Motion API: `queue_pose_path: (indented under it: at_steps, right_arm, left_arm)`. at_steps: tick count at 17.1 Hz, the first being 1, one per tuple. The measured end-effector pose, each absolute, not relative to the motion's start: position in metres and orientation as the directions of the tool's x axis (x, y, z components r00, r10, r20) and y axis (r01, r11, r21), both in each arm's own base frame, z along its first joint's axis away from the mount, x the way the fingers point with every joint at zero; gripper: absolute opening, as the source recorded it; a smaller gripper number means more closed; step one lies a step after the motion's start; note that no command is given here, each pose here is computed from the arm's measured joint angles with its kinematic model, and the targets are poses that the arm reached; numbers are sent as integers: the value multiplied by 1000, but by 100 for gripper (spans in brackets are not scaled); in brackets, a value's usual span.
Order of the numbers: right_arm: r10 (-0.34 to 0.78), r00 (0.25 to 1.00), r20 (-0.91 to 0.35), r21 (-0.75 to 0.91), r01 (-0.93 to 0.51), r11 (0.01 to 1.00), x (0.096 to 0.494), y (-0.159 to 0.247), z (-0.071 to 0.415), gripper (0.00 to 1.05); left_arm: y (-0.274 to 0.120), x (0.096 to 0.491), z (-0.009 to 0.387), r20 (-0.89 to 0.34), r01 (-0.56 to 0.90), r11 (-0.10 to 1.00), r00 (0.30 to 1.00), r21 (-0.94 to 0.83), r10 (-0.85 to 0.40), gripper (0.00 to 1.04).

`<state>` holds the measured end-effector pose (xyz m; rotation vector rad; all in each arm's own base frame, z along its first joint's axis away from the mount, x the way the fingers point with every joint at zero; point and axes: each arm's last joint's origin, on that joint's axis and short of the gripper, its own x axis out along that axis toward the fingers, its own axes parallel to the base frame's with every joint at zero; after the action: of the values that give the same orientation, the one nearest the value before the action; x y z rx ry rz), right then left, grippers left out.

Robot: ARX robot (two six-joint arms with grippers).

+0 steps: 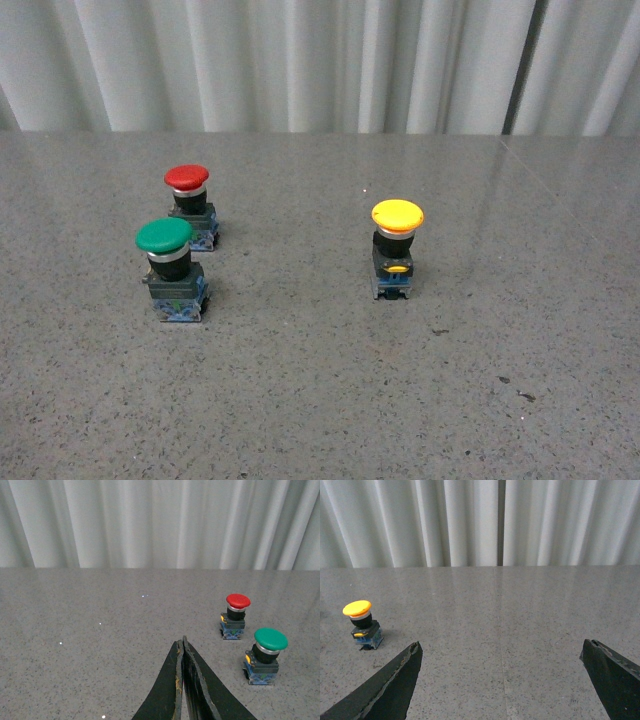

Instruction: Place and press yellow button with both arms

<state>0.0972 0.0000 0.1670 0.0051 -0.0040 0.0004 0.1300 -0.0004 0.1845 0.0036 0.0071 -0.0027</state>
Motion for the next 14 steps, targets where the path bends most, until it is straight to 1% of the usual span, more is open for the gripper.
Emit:
queue_pose_path:
  at_steps: [7, 9, 10, 14]
  right_arm:
    - [0, 1000, 4, 5, 0, 1000, 97, 0, 167, 98]
    - [0, 1000, 4, 5, 0, 1000, 97, 0, 167, 98]
    - [0, 1000, 4, 5, 0, 1000, 97, 0, 167, 98]
    - [0, 1000, 4, 5, 0, 1000, 97, 0, 167, 98]
  left_arm:
    - [0, 119, 176, -1, 3, 1000, 1000, 4, -3, 2]
    - [0, 117, 172, 17, 2, 1000, 1000, 4, -2, 2]
    - [0, 116, 170, 6, 3, 1000, 1000, 4, -3, 2]
    - [0, 111, 171, 14, 3, 1000, 1000, 4, -3, 2]
